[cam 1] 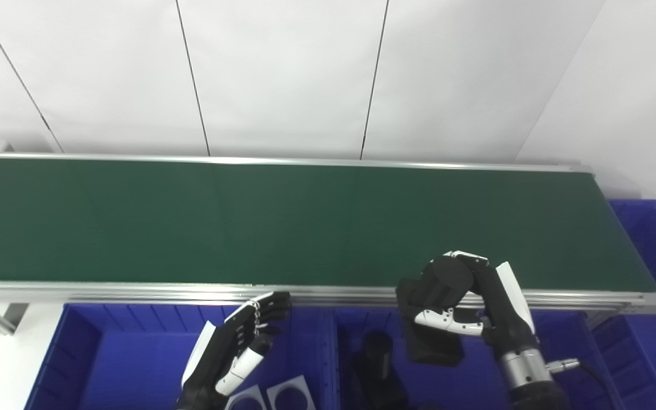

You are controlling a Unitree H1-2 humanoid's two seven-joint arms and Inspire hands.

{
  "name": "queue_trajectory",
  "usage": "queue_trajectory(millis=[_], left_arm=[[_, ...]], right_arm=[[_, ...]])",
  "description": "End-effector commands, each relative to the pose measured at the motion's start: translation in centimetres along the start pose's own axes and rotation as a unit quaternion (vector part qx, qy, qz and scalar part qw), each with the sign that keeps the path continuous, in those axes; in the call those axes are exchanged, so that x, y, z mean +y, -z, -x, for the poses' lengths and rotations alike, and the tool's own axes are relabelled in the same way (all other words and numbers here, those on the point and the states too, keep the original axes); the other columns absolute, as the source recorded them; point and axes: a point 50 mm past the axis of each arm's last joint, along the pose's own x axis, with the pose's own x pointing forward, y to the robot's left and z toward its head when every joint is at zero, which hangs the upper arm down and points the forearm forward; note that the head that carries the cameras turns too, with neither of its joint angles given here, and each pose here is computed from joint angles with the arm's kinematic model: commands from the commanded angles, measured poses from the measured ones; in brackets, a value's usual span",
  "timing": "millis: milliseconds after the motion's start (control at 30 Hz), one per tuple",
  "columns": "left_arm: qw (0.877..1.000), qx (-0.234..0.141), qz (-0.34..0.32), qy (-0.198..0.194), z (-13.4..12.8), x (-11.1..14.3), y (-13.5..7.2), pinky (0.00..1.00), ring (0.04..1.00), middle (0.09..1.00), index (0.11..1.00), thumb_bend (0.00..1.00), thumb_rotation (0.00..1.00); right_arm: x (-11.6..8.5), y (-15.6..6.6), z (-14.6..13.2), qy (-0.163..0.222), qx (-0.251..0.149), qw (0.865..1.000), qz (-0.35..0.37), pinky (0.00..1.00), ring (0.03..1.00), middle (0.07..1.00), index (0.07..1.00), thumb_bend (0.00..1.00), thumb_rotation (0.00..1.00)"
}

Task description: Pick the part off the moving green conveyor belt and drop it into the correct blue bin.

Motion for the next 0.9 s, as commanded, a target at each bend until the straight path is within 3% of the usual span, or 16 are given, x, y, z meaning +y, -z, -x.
queue_trajectory(millis=[0, 233, 467, 800, 833, 867], left_arm=[[1.000, -0.018, 0.000, 0.002, -0.1, 0.4, -1.1, 0.72, 0.792, 0.802, 0.801, 0.78, 0.91], [1.000, -0.009, 0.006, 0.005, 0.2, 0.7, -1.5, 0.75, 0.805, 0.817, 0.815, 0.77, 0.93], [1.000, -0.005, 0.006, 0.010, 0.3, 1.0, -1.6, 0.76, 0.807, 0.818, 0.817, 0.78, 0.92], [1.000, -0.010, 0.005, 0.016, 0.1, 1.6, -1.8, 0.76, 0.806, 0.820, 0.817, 0.77, 0.90], [1.000, -0.011, 0.005, 0.018, 0.1, 1.7, -1.8, 0.76, 0.808, 0.821, 0.819, 0.77, 0.89], [1.000, -0.010, 0.005, 0.018, 0.1, 1.8, -1.9, 0.76, 0.809, 0.821, 0.818, 0.78, 0.89]], right_arm=[[-1.0, -0.9, 0.1, 0.000, -0.006, 1.000, 0.024, 0.48, 0.494, 0.529, 0.433, 0.51, 0.00], [-0.9, 0.0, 0.3, -0.017, 0.034, 0.995, 0.090, 0.42, 0.458, 0.533, 0.454, 0.51, 0.00], [-0.2, 1.3, -0.1, -0.048, 0.061, 0.976, 0.206, 0.28, 0.380, 0.476, 0.511, 0.51, 0.00], [2.3, 3.0, -1.7, -0.121, 0.107, 0.940, 0.299, 0.40, 0.416, 0.522, 0.508, 0.51, 0.00], [2.5, 3.0, -1.8, -0.126, 0.111, 0.938, 0.302, 0.36, 0.384, 0.490, 0.532, 0.51, 0.00], [2.7, 3.0, -1.8, -0.131, 0.118, 0.936, 0.303, 0.37, 0.419, 0.479, 0.518, 0.51, 0.00]])
